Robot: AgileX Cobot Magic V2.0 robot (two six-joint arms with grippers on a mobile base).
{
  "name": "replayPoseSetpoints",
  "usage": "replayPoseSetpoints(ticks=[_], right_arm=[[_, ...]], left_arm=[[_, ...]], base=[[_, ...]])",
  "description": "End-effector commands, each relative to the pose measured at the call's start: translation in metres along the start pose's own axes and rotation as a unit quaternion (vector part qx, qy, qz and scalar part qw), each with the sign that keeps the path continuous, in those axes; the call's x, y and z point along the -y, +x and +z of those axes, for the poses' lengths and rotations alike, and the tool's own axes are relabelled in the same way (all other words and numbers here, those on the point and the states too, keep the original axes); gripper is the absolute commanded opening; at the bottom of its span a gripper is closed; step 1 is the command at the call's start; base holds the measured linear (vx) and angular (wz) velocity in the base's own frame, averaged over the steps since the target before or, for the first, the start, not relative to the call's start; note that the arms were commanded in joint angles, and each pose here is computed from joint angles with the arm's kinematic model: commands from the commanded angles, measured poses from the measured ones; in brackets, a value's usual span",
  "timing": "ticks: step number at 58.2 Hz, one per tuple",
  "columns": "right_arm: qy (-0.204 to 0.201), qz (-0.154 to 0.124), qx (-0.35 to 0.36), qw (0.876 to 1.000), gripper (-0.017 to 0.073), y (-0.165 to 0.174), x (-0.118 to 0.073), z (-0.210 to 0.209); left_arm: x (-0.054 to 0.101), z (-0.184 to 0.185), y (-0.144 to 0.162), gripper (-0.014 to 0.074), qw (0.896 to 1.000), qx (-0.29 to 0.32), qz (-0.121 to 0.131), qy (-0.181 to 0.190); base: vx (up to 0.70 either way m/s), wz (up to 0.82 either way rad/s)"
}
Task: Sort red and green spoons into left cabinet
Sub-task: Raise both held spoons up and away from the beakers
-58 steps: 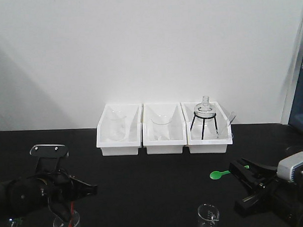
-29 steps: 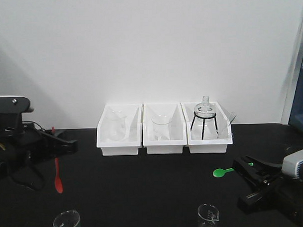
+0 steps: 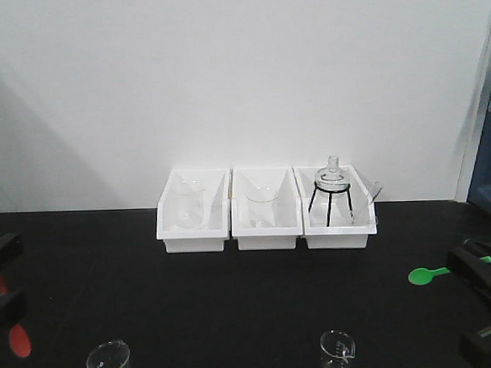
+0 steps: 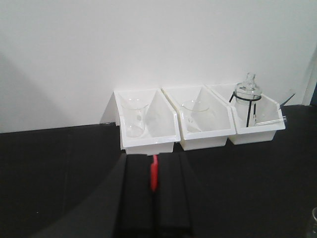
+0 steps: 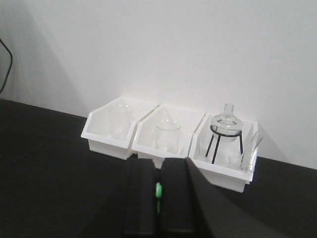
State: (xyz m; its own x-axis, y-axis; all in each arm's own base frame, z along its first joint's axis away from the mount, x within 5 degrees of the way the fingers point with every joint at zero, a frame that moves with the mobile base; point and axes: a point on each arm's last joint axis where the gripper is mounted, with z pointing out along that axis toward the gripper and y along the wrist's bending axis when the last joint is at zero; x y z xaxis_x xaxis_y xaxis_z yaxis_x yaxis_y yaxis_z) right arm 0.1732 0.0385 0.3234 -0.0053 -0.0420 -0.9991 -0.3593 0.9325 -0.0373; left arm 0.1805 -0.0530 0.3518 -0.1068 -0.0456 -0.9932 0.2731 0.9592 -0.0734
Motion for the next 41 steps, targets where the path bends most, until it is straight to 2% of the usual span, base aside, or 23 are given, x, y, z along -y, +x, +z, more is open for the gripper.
replayPoseSetpoints(ticks=[1, 8, 19, 22, 31, 41], right_arm=[[-0.015, -0.003, 0.032, 0.999, -0.0005, -0.02, -0.007, -0.018], [-0.02, -0.019, 0.03, 0.999, -0.0005, -0.023, -0.014, -0.037], [-0.028, -0.01, 0.014, 0.999, -0.0004, -0.024, -0.022, -0.059], [-0.026, 0.0, 0.019, 0.999, -0.0004, -0.025, -0.023, -0.062], [-0.007, -0.004, 0.029, 1.0, -0.0004, -0.026, -0.02, -0.065], [-0.007, -0.004, 0.029, 1.0, -0.0004, -0.026, -0.02, -0.065]], left_arm=[[0.0, -0.025, -0.011, -0.0001, 0.998, 0.062, 0.002, -0.002], [0.0, -0.046, -0.003, -0.0001, 0.998, 0.069, 0.003, 0.004], [0.0, -0.072, 0.001, -0.0001, 0.995, 0.101, 0.002, 0.007], [0.0, -0.076, 0.001, -0.0001, 0.995, 0.104, 0.003, 0.009], [0.0, -0.077, 0.002, 0.0, 0.995, 0.103, 0.002, 0.01], [0.0, -0.077, 0.002, 0.0, 0.995, 0.102, 0.002, 0.01]], base=[[0.0, 0.0], [0.0, 0.0], [0.0, 0.0], [0.0, 0.0], [0.0, 0.0], [0.0, 0.0]])
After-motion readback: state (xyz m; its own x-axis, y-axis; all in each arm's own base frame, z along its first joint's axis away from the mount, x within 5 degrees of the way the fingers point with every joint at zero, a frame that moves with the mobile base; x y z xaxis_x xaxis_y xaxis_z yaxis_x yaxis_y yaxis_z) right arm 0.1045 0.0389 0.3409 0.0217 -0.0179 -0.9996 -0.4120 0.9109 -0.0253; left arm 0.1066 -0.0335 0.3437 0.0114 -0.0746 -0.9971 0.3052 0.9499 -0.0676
